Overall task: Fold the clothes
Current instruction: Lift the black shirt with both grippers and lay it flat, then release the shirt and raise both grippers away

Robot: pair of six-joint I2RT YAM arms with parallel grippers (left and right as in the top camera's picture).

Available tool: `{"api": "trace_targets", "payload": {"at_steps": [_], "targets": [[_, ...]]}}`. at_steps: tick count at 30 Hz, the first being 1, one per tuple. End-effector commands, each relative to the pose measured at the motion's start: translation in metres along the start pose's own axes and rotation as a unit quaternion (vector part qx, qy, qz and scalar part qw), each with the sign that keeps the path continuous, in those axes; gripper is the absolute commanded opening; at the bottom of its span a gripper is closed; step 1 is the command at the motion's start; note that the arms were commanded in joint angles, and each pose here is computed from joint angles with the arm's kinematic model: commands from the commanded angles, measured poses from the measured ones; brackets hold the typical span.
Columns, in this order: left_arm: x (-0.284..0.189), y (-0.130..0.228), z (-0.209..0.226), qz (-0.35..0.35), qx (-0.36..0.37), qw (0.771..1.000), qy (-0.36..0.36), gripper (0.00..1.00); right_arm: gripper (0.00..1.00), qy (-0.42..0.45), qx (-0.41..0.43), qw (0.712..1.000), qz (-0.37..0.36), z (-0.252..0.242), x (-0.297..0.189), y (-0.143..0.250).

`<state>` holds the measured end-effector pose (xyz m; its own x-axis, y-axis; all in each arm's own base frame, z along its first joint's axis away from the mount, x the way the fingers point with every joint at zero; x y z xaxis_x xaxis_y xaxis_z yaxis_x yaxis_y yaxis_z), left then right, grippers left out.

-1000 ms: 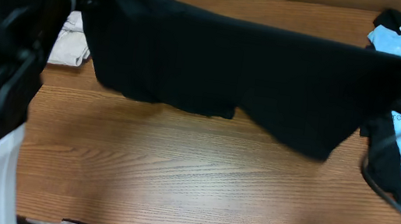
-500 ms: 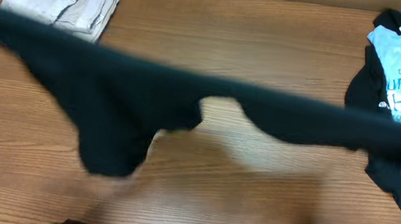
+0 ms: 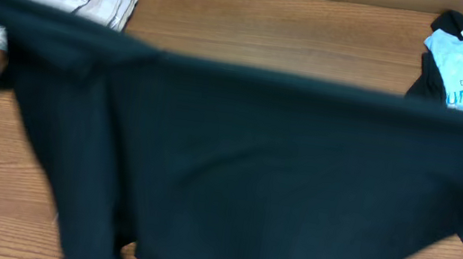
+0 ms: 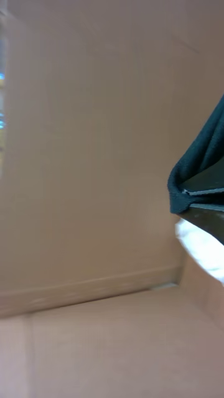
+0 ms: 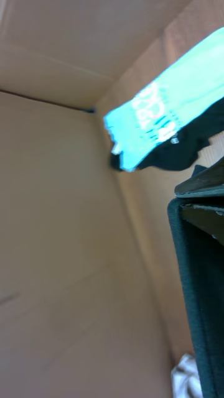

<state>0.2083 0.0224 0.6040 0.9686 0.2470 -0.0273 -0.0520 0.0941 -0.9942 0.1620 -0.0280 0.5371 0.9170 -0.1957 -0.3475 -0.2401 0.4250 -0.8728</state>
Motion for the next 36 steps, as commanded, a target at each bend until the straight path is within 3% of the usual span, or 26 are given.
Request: {"api": "trace_targets", "payload": {"at_steps": [1,7,11,15,19,23,28,32,36], "targets": [[0.062,0.033,-0.019,0.08,0.048,0.995,-0.034,0.04,0.04,0.066,-0.018,0.996,0.061,-0.002,0.068,0.01],[0.154,0.101,-0.068,0.197,0.107,0.974,-0.021,0.04,0.04,0.1,-0.057,0.976,0.183,0.006,0.183,0.053],[0.223,0.167,-0.106,0.268,0.142,0.953,-0.011,0.04,0.04,0.124,-0.083,0.958,0.246,0.006,0.289,0.099],[0.282,0.223,-0.137,0.294,0.155,0.943,-0.008,0.04,0.04,0.125,-0.088,0.957,0.245,0.005,0.375,0.128],[0.327,0.26,-0.161,0.284,0.15,0.947,-0.009,0.04,0.04,0.116,-0.083,0.965,0.221,0.005,0.44,0.15],[0.353,0.278,-0.178,0.263,0.136,0.955,-0.001,0.04,0.04,0.1,-0.079,0.968,0.218,0.007,0.471,0.168],[0.356,0.288,-0.192,0.268,0.128,0.954,0.038,0.04,0.04,0.091,-0.078,0.964,0.238,0.007,0.474,0.179],[0.339,0.307,-0.197,0.321,0.145,0.934,0.067,0.04,0.04,0.099,-0.08,0.954,0.271,-0.001,0.466,0.189],[0.307,0.339,-0.199,0.413,0.148,0.892,0.107,0.04,0.04,0.099,-0.081,0.941,0.315,-0.013,0.459,0.201]]}}
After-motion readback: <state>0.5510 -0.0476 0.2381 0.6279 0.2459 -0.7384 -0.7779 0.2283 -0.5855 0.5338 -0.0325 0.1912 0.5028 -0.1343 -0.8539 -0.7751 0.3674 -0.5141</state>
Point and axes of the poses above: each gripper's point midway between its finger pads, its own x axis out along the fingers, its own z axis along the line the jaws close on, y = z × x, the point moved 3 cm from there along -x, back along the fingers, and after that the axes turned 11 degrees about x, right-handed, at the moved point
